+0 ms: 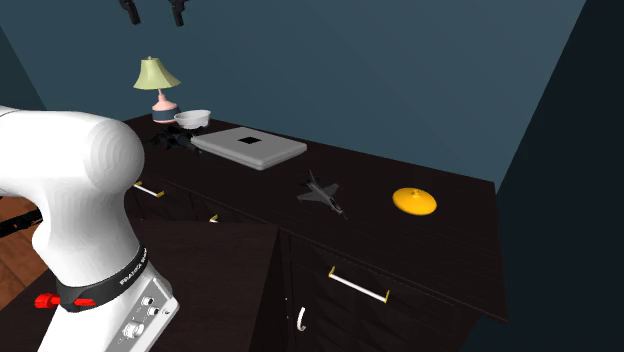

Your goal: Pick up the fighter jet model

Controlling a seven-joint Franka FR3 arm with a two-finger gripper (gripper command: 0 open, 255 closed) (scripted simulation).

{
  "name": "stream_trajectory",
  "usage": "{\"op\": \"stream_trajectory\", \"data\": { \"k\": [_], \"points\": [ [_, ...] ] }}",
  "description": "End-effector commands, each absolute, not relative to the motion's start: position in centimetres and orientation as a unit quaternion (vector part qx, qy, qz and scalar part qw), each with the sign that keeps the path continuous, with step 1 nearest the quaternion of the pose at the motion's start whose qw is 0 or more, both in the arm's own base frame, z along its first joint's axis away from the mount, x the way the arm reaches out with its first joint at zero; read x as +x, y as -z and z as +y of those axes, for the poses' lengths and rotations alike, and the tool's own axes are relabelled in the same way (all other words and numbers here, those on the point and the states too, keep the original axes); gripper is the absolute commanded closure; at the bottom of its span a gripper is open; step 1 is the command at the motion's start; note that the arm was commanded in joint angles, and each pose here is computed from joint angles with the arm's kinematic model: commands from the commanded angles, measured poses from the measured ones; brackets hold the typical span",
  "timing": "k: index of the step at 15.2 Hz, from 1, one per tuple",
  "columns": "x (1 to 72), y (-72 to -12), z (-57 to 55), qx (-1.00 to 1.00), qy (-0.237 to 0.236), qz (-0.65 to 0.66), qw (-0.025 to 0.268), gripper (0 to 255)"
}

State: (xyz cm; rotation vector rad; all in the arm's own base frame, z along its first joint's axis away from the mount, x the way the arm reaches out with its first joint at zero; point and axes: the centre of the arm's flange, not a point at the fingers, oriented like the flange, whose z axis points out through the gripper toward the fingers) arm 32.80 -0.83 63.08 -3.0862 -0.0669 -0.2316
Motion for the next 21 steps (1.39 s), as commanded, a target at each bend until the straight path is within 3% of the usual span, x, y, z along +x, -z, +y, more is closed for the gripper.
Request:
{"op": "stream_trajectory", "data": {
  "k": [1,21],
  "points": [
    [32.8,-63.1,-0.8,-0.997,0.075,-0.022,0.023,0],
    [35.8,-41.7,-15.7,-0.993,0.075,-0.096,0.007,0]
  ]
}}
